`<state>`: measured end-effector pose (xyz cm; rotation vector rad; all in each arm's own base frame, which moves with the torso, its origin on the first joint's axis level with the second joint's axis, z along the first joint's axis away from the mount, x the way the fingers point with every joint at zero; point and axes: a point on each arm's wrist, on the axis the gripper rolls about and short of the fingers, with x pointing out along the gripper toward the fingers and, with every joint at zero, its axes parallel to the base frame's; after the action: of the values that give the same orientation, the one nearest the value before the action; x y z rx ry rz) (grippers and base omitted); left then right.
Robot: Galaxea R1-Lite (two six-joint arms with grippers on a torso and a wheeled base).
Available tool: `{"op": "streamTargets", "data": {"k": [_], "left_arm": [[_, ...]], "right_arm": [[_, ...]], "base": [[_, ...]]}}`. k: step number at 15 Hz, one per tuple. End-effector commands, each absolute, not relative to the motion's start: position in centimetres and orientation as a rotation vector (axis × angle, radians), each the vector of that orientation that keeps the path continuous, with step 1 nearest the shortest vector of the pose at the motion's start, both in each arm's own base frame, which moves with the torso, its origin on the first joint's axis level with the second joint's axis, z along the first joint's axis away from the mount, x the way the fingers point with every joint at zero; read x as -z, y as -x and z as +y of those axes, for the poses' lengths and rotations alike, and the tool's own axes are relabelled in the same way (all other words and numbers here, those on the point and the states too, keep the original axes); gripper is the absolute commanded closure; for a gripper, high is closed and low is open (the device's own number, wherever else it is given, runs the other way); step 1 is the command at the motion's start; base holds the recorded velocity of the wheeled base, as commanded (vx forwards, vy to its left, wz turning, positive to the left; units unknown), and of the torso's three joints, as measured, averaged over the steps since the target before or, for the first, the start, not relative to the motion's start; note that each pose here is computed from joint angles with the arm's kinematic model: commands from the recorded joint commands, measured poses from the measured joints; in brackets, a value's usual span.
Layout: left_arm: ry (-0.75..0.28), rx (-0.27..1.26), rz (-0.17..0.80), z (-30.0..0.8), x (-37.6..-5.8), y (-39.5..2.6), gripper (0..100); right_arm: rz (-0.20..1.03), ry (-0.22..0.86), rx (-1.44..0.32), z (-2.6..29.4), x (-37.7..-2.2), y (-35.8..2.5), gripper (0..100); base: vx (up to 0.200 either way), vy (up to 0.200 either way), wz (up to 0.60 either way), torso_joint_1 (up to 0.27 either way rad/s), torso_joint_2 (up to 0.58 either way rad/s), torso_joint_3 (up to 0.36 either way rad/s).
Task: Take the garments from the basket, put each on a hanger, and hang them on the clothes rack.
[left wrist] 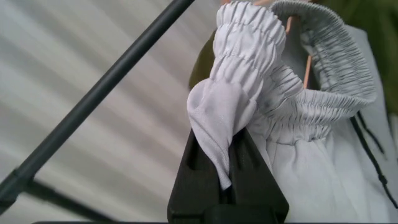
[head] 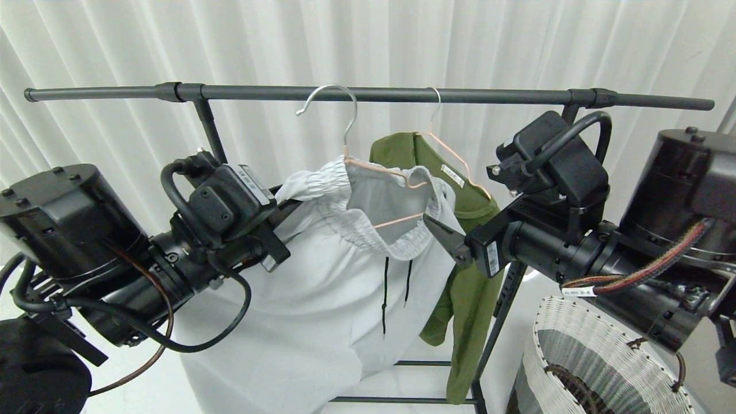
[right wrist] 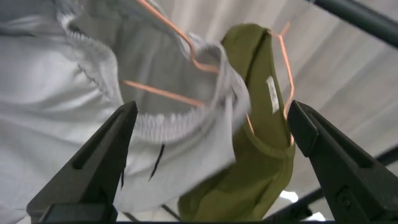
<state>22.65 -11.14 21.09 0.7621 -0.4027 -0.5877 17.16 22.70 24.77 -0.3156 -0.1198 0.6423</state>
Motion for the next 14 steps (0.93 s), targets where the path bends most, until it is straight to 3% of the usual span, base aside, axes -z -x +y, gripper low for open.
{"op": "streamTargets", "data": {"k": [1, 5, 14], "left_arm": [[-0.761, 0.636, -0.419, -11.0, -20.7, -22.1, 100], [-0.752, 0.754, -0.46, -11.5, -20.4, -21.1, 100], [-0.73, 0.876, -0.505, -14.1, -20.2, -19.5, 100]], "right_arm": [[-0.137, 0.355, -0.657, 22.6, -24.8, -17.6, 0], [-0.167, 0.452, -0.648, 21.9, -24.7, -19.2, 0], [-0.173, 0.538, -0.599, 22.1, -24.3, -20.9, 0]], "base": [[0.0, 0.0, 0.0, 0.0, 0.0, 0.0], [0.0, 0.0, 0.0, 0.0, 0.0, 0.0], [0.0, 0.0, 0.0, 0.0, 0.0, 0.0]]}}
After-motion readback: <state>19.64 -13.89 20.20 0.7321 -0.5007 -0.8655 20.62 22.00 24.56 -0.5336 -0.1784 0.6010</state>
